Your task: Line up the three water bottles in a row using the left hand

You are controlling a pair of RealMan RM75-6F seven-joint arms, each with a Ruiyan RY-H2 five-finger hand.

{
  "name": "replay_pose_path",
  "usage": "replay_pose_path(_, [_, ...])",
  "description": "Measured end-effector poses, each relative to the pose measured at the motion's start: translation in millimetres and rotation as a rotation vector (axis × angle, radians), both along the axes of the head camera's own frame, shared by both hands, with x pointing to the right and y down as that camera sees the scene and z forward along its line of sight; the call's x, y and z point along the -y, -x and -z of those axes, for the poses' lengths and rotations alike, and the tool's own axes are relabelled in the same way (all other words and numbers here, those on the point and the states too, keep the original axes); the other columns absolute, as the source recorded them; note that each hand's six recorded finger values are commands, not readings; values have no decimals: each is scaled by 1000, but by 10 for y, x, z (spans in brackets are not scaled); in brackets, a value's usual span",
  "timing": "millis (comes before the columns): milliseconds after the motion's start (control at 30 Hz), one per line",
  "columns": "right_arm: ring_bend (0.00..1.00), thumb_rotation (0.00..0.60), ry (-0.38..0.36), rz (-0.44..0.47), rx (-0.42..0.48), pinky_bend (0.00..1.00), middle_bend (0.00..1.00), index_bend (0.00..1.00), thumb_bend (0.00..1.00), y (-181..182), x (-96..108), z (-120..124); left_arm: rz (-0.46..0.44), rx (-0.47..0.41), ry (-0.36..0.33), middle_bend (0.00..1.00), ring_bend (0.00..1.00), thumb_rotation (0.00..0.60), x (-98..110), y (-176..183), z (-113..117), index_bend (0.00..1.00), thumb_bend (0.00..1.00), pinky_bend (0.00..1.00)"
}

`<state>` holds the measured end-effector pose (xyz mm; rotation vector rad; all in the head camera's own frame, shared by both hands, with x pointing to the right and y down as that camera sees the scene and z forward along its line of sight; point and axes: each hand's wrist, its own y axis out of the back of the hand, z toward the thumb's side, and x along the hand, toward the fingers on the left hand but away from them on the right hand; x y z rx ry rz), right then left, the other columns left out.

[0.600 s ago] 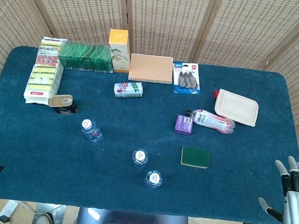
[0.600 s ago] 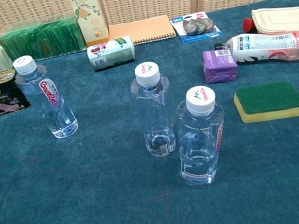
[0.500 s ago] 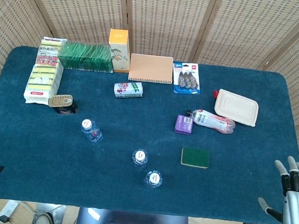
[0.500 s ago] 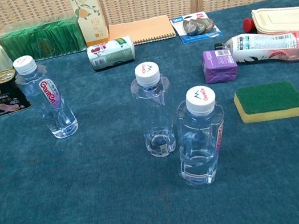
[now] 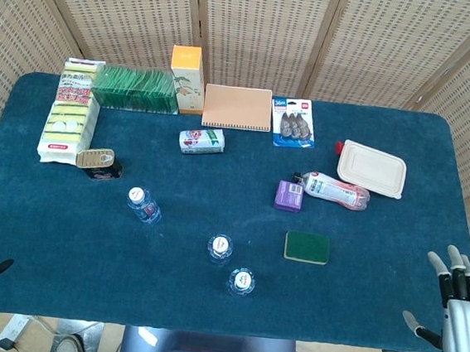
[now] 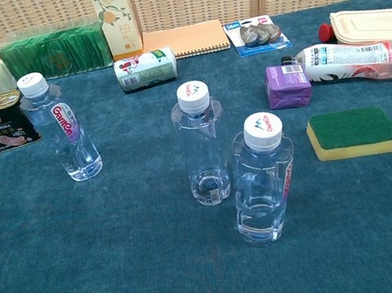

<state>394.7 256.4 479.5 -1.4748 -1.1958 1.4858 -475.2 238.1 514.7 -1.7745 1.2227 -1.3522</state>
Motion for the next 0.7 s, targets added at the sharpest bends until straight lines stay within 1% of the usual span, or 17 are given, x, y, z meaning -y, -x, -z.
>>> replay_pose_path(200, [0,600,-1,-7,18,0,0,132,0,-24,4,20,-15,-138,61,0,0,600,132,-40,-213,0,76,0])
replay_pose_path(400, [0,600,8,-12,33,0,0,132,0,-43,13,12,4,-340,115,0,0,600,305,-69,-491,0,75,0])
replay_pose_path(433, [0,600,9,-12,35,0,0,132,0,-43,15,12,12,-381,126,0,0,600,345,-74,-561,0,75,0])
replay_pose_path(533, [0,600,9,-13,39,0,0,132,0,-48,18,16,26,-465,152,0,0,600,444,-90,-752,0,76,0])
replay_pose_path(600, [0,600,8,-14,41,0,0,132,0,-54,18,20,33,-501,167,0,0,600,500,-112,-872,0,76,0])
replay_pose_path(700, [0,600,10,-14,42,0,0,133,0,-55,19,17,33,-520,175,0,0,600,580,-139,-1008,0,75,0])
